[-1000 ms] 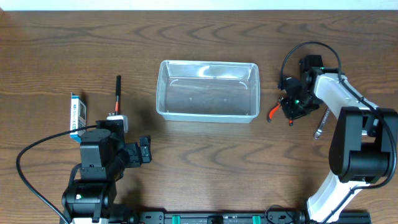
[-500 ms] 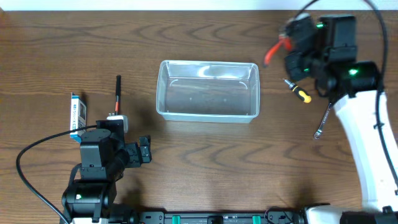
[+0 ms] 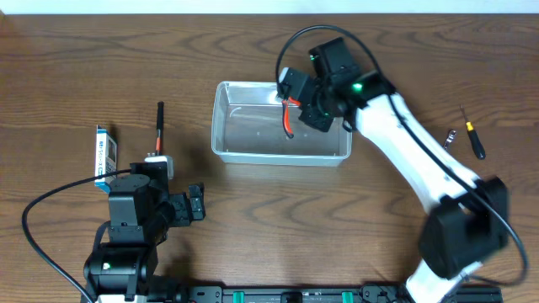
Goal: Pack container
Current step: 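Carry the red pliers into the clear container and release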
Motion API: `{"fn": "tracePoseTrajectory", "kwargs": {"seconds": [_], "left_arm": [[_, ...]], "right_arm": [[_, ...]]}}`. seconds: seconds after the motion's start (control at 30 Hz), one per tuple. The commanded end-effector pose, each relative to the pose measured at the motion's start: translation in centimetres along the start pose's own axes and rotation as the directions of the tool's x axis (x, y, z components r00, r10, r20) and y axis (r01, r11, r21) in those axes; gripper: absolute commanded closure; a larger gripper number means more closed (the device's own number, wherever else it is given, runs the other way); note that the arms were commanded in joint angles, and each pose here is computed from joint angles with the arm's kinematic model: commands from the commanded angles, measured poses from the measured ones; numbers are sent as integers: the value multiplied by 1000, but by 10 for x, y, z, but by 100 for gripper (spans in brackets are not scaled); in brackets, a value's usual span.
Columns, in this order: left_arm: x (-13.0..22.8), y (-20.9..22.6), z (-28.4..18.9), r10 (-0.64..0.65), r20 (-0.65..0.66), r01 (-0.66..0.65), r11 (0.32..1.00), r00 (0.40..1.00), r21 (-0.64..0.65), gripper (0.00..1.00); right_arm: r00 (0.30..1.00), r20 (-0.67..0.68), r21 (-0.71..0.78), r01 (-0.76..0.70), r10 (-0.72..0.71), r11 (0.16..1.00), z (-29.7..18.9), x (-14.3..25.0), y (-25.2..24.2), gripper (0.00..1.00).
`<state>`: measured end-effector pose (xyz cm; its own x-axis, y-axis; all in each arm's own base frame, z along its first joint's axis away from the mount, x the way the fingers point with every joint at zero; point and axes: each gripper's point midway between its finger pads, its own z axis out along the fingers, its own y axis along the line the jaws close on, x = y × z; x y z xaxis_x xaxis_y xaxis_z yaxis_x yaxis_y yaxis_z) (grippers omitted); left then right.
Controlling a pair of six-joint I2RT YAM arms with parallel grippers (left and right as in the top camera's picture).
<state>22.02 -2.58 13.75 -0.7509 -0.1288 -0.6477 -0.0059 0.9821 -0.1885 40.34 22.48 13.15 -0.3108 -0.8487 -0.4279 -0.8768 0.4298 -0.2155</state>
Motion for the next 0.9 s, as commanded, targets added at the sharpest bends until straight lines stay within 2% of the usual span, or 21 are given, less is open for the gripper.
{"fn": "tracePoseTrajectory", "kwargs": {"seconds": [0.0,0.2,0.43,0.53,0.6,0.67,0.77,0.87], "left_arm": [[-7,1,-5,-10,21,11,1000,1000,-8,2],[-7,1,-5,-10,20,10,1000,1000,-8,2],[-7,1,-5,-10,21,10,1000,1000,-8,2],[-7,1,-5,-10,21,11,1000,1000,-8,2],[-7,1,-5,-10,21,11,1000,1000,-8,2],[-7,1,-5,-10,20,10,1000,1000,-8,2],[-7,1,-5,-10,21,10,1000,1000,-8,2],[-7,1,-5,-10,21,10,1000,1000,-8,2]], "right_arm": [[998,-17,-45,56,-57,997,25,-4,7,99],[996,-82,-150,33,-46,988,66,17,26,99],[989,-142,-196,12,-40,981,88,34,37,97],[989,-144,-197,10,-39,980,89,35,37,75],[989,-145,-196,9,-38,980,89,36,37,55],[988,-147,-198,8,-38,980,89,36,37,41],[987,-158,-207,4,-38,978,87,39,39,27],[987,-159,-198,-9,-23,980,77,34,37,25]]}}
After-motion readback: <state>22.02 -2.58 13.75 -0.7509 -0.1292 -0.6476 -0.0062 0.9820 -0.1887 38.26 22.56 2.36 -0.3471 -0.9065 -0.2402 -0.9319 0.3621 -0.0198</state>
